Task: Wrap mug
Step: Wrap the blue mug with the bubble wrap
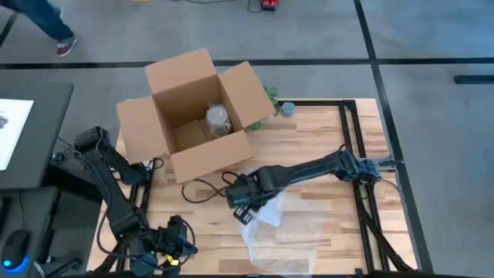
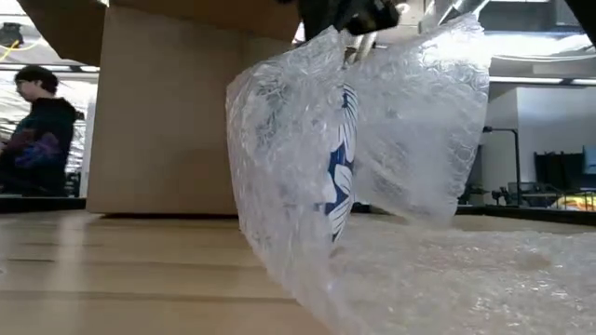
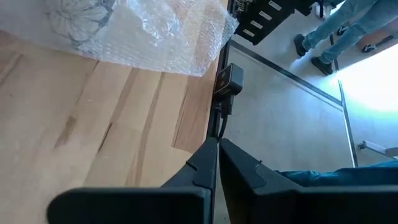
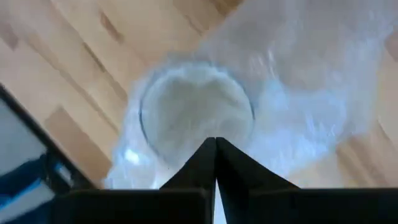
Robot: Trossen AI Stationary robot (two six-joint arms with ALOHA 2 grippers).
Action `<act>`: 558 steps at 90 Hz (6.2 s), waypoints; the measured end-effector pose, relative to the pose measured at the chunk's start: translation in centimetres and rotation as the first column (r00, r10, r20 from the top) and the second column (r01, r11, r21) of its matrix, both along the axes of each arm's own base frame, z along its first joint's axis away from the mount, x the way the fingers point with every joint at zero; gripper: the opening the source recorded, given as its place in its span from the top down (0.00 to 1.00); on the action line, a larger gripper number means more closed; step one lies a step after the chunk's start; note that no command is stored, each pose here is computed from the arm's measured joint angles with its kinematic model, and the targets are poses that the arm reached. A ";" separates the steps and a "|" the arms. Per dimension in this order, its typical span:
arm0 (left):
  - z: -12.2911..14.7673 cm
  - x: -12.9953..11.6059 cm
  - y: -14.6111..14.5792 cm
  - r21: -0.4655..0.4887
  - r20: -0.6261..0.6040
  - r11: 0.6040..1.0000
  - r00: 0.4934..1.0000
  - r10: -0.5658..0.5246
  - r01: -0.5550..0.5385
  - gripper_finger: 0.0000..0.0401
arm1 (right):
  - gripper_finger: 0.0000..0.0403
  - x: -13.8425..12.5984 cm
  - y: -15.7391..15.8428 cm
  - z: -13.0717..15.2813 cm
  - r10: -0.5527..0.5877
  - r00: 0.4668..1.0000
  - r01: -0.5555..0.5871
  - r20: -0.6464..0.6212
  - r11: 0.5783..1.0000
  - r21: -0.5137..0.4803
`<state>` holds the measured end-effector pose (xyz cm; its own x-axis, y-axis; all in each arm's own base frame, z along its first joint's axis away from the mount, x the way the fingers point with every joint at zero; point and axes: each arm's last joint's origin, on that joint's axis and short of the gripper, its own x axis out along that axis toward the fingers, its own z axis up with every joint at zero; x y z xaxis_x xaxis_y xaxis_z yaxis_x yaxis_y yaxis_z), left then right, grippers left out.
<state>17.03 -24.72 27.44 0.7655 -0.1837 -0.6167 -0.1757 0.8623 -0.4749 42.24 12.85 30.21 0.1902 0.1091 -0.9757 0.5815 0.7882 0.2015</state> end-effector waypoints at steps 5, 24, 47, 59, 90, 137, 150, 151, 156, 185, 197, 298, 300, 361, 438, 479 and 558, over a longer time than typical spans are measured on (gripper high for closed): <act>0.0 0.0 0.0 0.000 0.000 1.000 1.000 0.000 0.000 1.00 | 1.00 -0.9 0.6 1.2 0.038 0.999 -0.038 0.001 0.998 0.052; 0.0 0.0 0.0 0.000 0.000 1.000 1.000 0.000 0.000 1.00 | 1.00 -4.5 5.3 2.0 0.214 0.974 -0.203 -0.079 0.971 0.126; 0.0 0.0 0.0 0.015 0.003 1.000 1.000 -0.012 0.012 1.00 | 1.00 -4.5 7.2 -4.0 -0.059 0.982 0.061 -0.178 0.998 0.004; 0.0 0.0 0.0 0.020 0.005 1.000 1.000 -0.015 0.015 1.00 | 1.00 -4.5 7.8 -5.8 -0.205 0.966 0.204 -0.154 0.979 -0.022; 0.0 0.0 0.0 0.017 0.006 1.000 1.000 -0.016 0.016 1.00 | 1.00 -4.6 6.5 -6.2 -0.285 0.951 0.262 -0.119 0.949 -0.177; 0.1 0.0 -0.1 0.009 0.006 1.000 1.000 -0.021 0.020 1.00 | 1.00 -1.9 4.5 -2.6 -0.117 0.987 0.135 0.108 0.974 -0.180; 0.1 0.0 -0.1 0.008 0.007 1.000 1.000 -0.020 0.020 1.00 | 1.00 -0.8 4.0 -3.0 -0.093 0.982 0.119 0.165 0.980 -0.160; 0.1 0.0 -0.1 0.008 0.007 1.000 1.000 -0.020 0.020 1.00 | 1.00 -0.8 4.0 -3.1 -0.095 0.982 0.121 0.166 0.980 -0.159; 0.1 0.0 -0.1 0.009 0.007 1.000 1.000 -0.020 0.020 1.00 | 1.00 -0.5 3.4 -3.7 -0.097 0.983 0.123 0.156 0.978 -0.168; 0.0 0.0 0.0 0.013 0.005 1.000 1.000 -0.019 0.019 1.00 | 1.00 0.1 1.6 -7.3 -0.054 0.995 0.067 0.089 0.985 -0.158; 0.0 0.0 0.0 0.014 0.005 1.000 1.000 -0.019 0.019 1.00 | 1.00 -0.1 1.2 -8.3 -0.032 0.998 0.040 0.057 0.987 -0.154; 0.0 0.0 0.0 0.020 0.002 1.000 1.000 -0.019 0.019 1.00 | 1.00 2.6 0.7 -7.5 -0.015 1.000 0.016 0.013 0.995 -0.103; 0.0 0.0 0.0 0.020 0.002 1.000 1.000 -0.020 0.020 1.00 | 1.00 2.8 0.8 -7.9 -0.014 1.000 0.015 0.006 0.994 -0.106; 0.0 0.0 0.0 0.029 0.003 0.999 1.000 -0.024 0.024 1.00 | 1.00 2.0 1.2 -2.0 0.002 0.995 0.001 0.104 1.000 -0.023; 0.0 0.0 0.1 0.032 0.002 0.999 1.000 -0.023 0.023 1.00 | 1.00 3.2 2.2 -10.7 -0.118 0.989 0.103 -0.091 0.983 -0.149; 0.0 0.0 0.0 0.026 0.006 0.999 1.000 -0.024 0.024 1.00 | 1.00 0.7 3.2 -1.1 -0.034 0.993 0.044 0.111 0.996 -0.083; 0.0 0.0 0.0 0.025 0.006 0.999 1.000 -0.026 0.026 1.00 | 0.42 0.0 -1.2 -6.2 -0.096 0.995 0.091 -0.035 0.991 -0.103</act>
